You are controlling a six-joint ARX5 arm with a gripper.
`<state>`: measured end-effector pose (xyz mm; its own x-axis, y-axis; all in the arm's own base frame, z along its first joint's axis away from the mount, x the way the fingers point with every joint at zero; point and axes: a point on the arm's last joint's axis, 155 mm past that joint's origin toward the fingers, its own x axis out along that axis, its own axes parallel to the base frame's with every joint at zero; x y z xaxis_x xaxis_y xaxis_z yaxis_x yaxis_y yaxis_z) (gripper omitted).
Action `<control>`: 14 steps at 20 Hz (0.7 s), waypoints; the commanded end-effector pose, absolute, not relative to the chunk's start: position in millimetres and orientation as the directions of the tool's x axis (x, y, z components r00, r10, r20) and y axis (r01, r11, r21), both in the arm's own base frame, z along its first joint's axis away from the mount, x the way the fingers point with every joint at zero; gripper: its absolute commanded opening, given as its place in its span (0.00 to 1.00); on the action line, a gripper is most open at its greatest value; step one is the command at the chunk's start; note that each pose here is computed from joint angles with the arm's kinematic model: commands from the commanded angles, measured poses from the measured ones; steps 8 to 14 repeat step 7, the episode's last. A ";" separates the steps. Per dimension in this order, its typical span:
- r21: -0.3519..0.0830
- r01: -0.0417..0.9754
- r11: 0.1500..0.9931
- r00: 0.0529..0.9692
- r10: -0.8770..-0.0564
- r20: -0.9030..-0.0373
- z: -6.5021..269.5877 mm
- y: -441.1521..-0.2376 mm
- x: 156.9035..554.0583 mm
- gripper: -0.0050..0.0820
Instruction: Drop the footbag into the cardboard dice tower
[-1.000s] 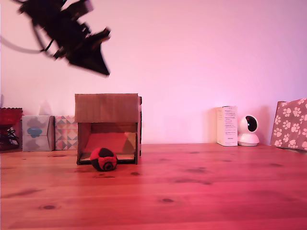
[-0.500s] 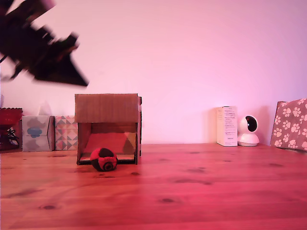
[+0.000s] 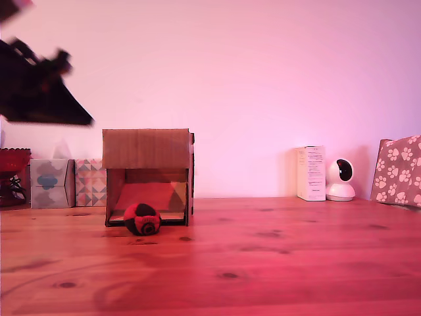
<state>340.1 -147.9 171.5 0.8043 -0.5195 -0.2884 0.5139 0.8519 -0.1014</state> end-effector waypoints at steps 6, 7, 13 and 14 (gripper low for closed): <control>-0.116 0.430 0.895 0.856 -0.445 -0.261 168.0 -109.4 314.1 0.03; -0.115 0.418 0.901 0.863 -0.434 -0.259 169.0 -104.4 310.1 0.03; -0.115 0.418 0.901 0.863 -0.434 -0.259 169.0 -104.4 310.1 0.03; -0.115 0.418 0.901 0.863 -0.434 -0.259 169.0 -104.4 310.1 0.03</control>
